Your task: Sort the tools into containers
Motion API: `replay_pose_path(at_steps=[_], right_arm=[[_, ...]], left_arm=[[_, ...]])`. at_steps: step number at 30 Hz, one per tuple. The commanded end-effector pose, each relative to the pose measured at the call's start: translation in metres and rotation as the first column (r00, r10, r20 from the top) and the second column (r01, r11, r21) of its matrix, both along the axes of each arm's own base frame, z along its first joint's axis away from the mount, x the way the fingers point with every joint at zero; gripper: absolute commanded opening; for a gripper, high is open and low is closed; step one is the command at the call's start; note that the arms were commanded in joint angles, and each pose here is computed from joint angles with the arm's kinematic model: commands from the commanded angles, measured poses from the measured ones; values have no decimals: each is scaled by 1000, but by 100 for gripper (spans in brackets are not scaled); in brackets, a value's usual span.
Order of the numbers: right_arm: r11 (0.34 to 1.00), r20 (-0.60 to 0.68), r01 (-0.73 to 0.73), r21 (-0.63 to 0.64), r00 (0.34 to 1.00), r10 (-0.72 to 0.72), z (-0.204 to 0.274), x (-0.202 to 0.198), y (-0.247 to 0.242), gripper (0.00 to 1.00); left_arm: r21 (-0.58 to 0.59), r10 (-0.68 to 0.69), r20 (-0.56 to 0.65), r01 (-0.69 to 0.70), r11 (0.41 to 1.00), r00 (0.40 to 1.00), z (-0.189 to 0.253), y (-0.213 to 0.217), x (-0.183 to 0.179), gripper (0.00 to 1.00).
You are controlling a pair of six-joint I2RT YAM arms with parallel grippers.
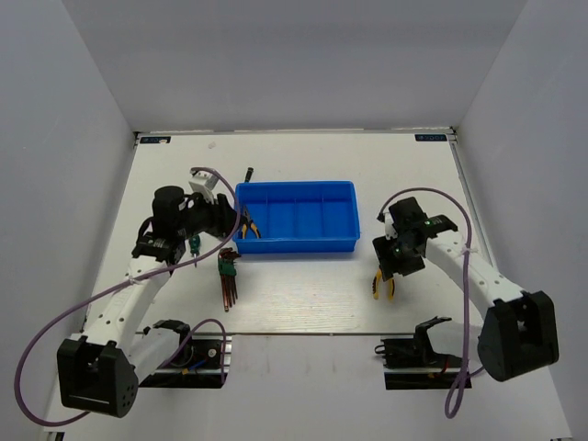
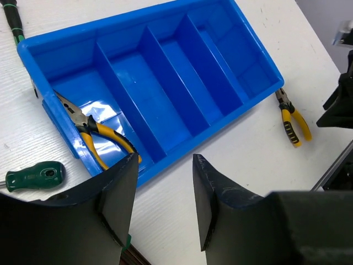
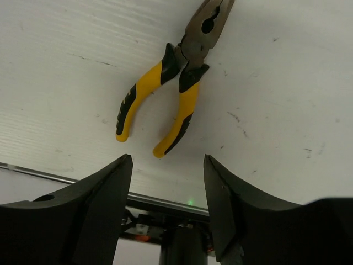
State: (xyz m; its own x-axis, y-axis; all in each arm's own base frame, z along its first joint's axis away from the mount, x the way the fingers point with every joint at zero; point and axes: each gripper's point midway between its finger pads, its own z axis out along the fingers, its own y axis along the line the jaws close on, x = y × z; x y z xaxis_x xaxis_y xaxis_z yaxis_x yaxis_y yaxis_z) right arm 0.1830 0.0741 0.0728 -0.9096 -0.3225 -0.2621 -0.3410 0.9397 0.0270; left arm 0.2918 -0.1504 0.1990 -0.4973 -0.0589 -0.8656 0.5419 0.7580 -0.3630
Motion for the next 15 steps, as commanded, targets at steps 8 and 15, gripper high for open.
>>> replay_pose_path(at_steps=[8,15], right_arm=[[992,-110,95,81,990,-86,-20,4,4,40],[991,-133,124,55,984,-116,-28,8,-2,36]], left_arm=[[-2,-22,57,22,1000,998,12,-4,-3,57],[-1,-22,48,22,1000,999,9,-4,-2,57]])
